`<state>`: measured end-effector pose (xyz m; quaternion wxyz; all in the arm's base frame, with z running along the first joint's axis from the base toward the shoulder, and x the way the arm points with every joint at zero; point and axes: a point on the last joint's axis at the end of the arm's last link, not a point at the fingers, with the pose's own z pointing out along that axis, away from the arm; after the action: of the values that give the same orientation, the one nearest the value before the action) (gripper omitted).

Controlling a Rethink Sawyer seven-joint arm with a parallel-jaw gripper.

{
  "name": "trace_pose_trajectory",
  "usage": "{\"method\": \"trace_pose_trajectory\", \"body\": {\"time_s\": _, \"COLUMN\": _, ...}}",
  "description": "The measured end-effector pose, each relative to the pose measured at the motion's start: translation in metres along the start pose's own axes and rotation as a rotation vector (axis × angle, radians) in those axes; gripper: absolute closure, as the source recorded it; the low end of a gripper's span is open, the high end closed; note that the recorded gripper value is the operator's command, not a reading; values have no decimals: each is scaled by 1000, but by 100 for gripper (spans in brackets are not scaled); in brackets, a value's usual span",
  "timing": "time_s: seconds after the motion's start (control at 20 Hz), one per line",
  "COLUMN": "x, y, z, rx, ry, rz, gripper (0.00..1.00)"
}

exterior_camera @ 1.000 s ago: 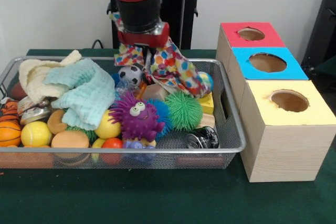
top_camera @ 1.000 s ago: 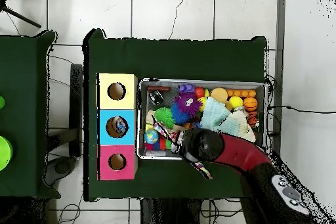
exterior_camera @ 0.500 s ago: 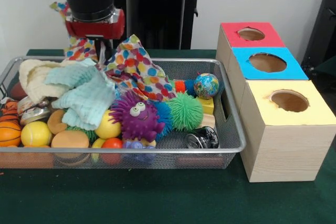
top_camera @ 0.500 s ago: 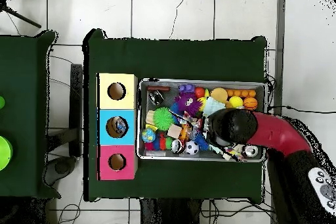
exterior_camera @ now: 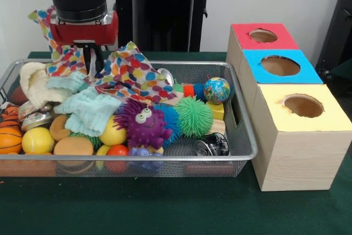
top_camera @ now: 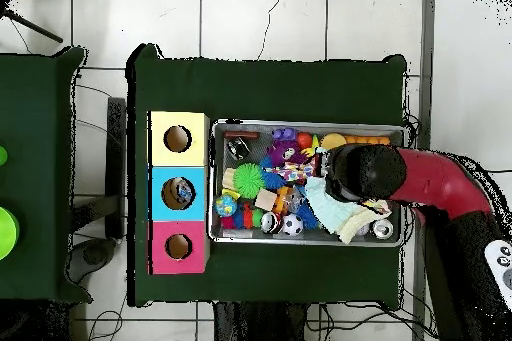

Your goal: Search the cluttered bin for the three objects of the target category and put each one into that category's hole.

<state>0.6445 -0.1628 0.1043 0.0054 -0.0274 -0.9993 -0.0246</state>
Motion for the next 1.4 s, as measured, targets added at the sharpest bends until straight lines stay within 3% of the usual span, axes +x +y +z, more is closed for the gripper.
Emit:
{"method": "trace_pose_trajectory", "body": {"time_s": 0.2, "x": -7, "y": 3, "z": 2, "rx": -3, "ry": -16, "rz": -22, "gripper": 100}}
{"method": "trace_pose_trajectory", "body": {"time_s": 0.55, "x": -2, "y": 16, "z": 25, "rx": -23, "ry": -31, "rz": -51, "gripper": 100}}
{"method": "trace_pose_trajectory", "body": {"time_s": 0.8, "x": 8, "y": 31, "z": 52, "rx": -31, "ry": -136, "rz": -89, "gripper": 100}}
{"method": "trace_pose_trajectory", "body": {"time_s": 1.05, "x": 23, "y": 59, "z": 85, "rx": -48, "ry": -273, "rz": -127, "gripper": 100}}
{"method": "trace_pose_trajectory", "body": {"time_s": 1.4, "x": 49, "y": 99, "z": 113, "rx": -68, "ry": -392, "rz": -155, "gripper": 100}}
